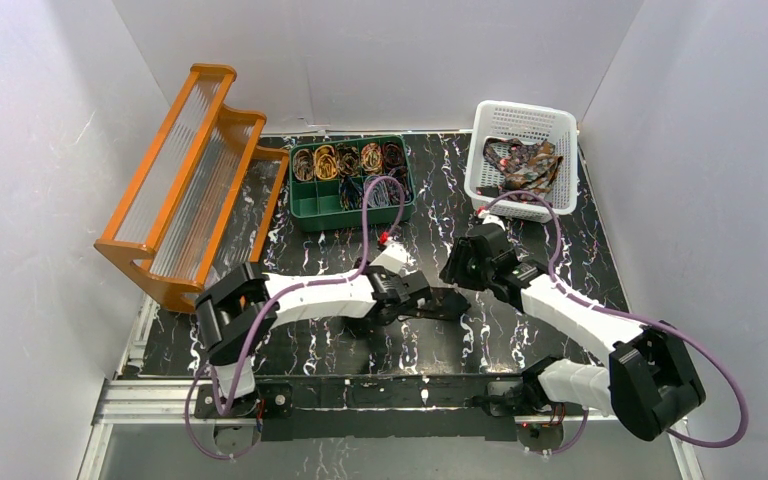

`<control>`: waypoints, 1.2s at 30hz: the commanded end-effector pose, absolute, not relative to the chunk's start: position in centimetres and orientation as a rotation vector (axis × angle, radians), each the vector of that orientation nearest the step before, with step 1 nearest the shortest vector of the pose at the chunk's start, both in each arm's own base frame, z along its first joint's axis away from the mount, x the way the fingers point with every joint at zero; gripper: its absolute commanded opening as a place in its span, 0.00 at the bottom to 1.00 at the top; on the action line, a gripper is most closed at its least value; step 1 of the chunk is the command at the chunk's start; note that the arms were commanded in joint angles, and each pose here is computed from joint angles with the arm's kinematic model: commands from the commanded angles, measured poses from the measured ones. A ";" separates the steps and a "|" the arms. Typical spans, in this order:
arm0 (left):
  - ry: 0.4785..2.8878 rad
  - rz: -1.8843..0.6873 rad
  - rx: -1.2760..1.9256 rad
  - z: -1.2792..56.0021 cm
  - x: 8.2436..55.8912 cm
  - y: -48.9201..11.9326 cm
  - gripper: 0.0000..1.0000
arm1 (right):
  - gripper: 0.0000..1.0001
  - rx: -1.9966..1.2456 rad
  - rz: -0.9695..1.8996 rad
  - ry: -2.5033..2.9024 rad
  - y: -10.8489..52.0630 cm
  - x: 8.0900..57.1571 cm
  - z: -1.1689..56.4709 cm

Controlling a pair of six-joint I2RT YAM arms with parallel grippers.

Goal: Roll the ties
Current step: Roll the tie at the center of the board.

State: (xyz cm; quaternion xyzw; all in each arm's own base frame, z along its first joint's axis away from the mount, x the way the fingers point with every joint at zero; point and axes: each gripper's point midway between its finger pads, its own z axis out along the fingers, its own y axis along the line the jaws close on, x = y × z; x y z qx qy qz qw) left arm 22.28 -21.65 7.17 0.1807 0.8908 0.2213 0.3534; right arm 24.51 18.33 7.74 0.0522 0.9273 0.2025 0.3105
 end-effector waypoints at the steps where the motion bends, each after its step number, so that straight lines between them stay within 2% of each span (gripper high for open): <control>1: 2.250 0.588 0.447 8.3 22.4 -23.3 0.39 | 0.54 0.177 0.556 2.434 17.9 24.6 7.8; 4: 2.240 0.604 0.445 8.4 22.4 -24.0 0.39 | 0.53 0.154 0.604 2.448 18.5 24.3 7.6; 11: 2.236 0.550 0.384 9.4 22.4 -24.3 0.39 | 0.39 -0.071 1.177 2.375 24.9 21.2 9.8; 16: 2.241 0.496 0.384 9.8 22.3 -24.6 0.39 | 0.33 -0.109 1.397 2.395 27.4 20.2 9.8; 27: 2.243 0.477 0.363 10.0 22.3 -24.7 0.38 | 0.27 -0.035 1.567 2.432 32.1 20.6 8.1; 36: 2.257 0.432 0.358 9.7 22.2 -25.5 0.38 | 0.26 -0.005 1.469 2.531 34.9 22.1 5.2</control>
